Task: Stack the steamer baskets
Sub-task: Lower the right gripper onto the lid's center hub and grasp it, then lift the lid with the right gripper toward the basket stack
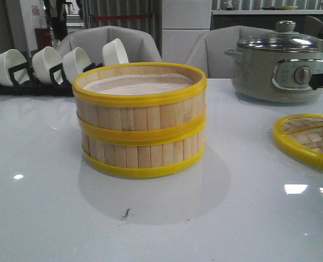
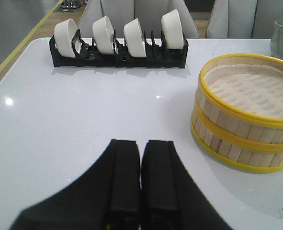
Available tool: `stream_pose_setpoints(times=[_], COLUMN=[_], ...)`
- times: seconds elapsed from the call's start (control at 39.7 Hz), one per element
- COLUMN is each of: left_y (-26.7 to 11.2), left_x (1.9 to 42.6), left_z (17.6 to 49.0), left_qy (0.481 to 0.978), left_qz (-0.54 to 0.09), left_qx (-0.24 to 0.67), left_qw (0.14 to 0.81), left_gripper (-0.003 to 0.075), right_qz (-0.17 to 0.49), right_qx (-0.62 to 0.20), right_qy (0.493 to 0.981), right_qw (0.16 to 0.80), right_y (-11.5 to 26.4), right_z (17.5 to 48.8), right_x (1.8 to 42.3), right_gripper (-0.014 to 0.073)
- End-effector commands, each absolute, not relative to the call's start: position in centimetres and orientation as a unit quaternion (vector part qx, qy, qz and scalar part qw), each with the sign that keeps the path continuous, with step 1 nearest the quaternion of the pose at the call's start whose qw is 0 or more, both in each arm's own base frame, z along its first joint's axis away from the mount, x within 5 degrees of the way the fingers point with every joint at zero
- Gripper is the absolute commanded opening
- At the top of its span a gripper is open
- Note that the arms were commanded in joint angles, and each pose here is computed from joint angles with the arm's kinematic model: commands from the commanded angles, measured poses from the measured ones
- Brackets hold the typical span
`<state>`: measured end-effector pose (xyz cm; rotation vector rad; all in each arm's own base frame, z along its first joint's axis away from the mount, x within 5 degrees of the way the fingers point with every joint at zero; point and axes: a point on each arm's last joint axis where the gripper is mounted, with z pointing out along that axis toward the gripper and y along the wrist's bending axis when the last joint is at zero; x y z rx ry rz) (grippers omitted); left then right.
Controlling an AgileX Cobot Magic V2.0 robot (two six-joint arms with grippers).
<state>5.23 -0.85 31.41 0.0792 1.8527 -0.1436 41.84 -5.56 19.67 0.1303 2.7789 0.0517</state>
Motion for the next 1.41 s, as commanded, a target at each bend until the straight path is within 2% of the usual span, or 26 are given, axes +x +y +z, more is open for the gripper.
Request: stream_pose_setpoints(times=[0.0, 0.05, 0.13, 0.3, 0.55, 0.68, 1.08, 1.39], left_y=[-0.9, -0.9, -0.9, -0.9, -0.9, -0.9, -0.9, -0.9], left_x=[5.4, 5.4, 5.4, 5.4, 5.4, 5.4, 5.4, 5.4], left_z=[33.0, 33.0, 33.0, 33.0, 33.0, 33.0, 33.0, 33.0], left_qy=[0.767, 0.767, 0.767, 0.767, 0.767, 0.767, 0.767, 0.767], left_qz=[-0.07, -0.07, -0.07, -0.07, -0.07, -0.07, -0.07, -0.07], left_qx=[0.032, 0.032, 0.032, 0.032, 0.032, 0.032, 0.032, 0.032], left_qw=[0.637, 0.637, 0.637, 0.637, 0.637, 0.637, 0.637, 0.637], left_gripper=[0.0085, 0.0085, 0.0085, 0.0085, 0.0085, 0.0085, 0.0085, 0.0085], right_qz=[0.011, 0.011, 0.011, 0.013, 0.016, 0.018, 0.032, 0.061], right_qx=[0.05, 0.05, 0.05, 0.049, 0.046, 0.039, -0.023, -0.105], right_qy=[0.97, 0.97, 0.97, 0.973, 0.975, 0.973, 0.961, 0.934], right_qw=[0.238, 0.238, 0.237, 0.227, 0.217, 0.227, 0.272, 0.336], right_y=[-5.9, -5.9, -5.8, -5.8, -5.5, -5.0, -0.4, 6.6], right_z=[23.0, 23.0, 23.0, 22.9, 23.1, 24.3, 32.6, 38.2], right_x=[42.1, 42.1, 42.1, 41.9, 41.7, 41.8, 42.6, 42.2], right_gripper=[0.0365, 0.0349, 0.028, 0.0022, 0.0029, 0.0029, 0.0029, 0.0029])
